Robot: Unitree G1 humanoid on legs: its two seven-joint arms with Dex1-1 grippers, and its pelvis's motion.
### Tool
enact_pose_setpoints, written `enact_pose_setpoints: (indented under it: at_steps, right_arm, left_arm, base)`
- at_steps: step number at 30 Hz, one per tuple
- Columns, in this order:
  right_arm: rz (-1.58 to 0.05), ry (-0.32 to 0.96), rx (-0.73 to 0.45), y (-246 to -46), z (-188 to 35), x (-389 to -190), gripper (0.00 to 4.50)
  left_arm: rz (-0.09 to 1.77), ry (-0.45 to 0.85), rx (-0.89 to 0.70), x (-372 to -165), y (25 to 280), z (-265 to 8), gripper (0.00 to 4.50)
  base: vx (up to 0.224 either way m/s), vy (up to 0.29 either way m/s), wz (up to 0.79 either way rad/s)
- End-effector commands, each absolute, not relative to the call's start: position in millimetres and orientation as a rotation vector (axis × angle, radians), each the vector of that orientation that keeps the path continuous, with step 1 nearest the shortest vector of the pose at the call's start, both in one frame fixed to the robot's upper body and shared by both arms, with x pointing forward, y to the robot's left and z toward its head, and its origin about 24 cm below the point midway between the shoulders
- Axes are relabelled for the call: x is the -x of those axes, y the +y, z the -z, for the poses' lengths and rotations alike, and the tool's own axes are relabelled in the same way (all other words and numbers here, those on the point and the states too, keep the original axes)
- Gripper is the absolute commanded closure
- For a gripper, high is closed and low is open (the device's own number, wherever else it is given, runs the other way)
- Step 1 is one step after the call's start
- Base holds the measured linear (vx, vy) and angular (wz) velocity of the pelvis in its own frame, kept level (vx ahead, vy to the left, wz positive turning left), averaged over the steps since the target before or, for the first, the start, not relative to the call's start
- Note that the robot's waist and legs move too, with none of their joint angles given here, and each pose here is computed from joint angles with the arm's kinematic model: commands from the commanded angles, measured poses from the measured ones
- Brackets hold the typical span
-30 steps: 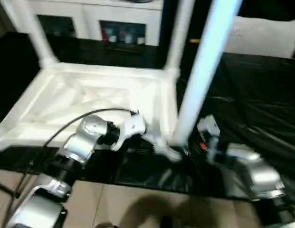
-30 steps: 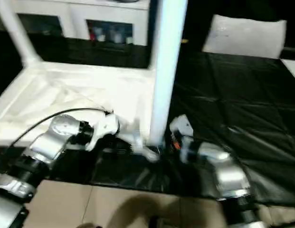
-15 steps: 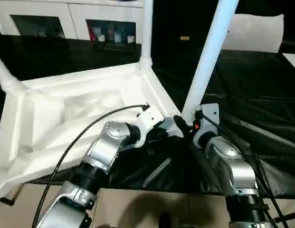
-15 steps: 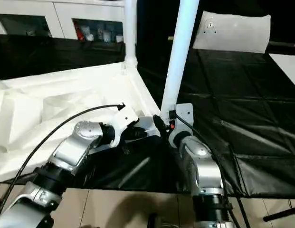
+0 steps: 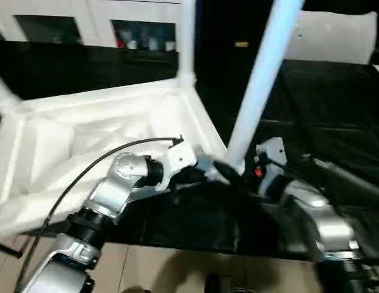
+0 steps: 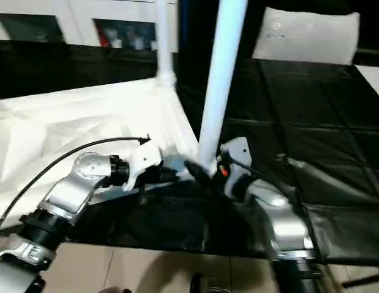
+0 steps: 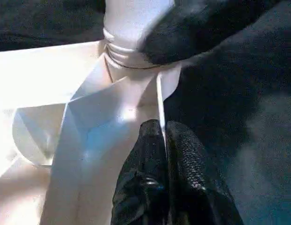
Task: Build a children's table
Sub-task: Rotate leg to tighten
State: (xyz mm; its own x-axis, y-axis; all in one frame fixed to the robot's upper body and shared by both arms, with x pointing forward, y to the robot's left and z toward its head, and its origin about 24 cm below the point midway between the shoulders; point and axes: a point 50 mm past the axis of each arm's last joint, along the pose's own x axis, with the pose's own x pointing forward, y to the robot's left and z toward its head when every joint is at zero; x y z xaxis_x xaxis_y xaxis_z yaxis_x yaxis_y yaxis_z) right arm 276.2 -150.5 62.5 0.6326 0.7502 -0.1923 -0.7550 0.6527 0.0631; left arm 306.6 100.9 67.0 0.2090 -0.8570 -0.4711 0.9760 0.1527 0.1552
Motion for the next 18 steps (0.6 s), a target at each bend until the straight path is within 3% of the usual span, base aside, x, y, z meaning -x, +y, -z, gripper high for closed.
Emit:
enact_pose_setpoints:
  at_steps: [1, 13, 18]
  right_arm:
    - [-0.978, 0.201, 0.035, -147.5, -64.6, -269.9, 0.09]
    - [-1.335, 0.286, 0.138, -163.5, -70.6, -262.7, 0.09]
    - [-1.432, 0.333, 0.169, -164.7, -68.5, -262.5, 0.52]
  left_arm:
    - [1.462, 0.337, -0.505, -299.5, 99.0, -61.5, 4.50]
    - [1.708, 0.385, -0.610, -293.8, 110.9, -61.6, 4.50]
    - [1.775, 0.393, -0.645, -294.5, 111.4, -63.1, 4.50]
  base:
    - [0.000, 0.000, 0.00]
    - [0.000, 0.000, 0.00]
    - [0.000, 0.000, 0.00]
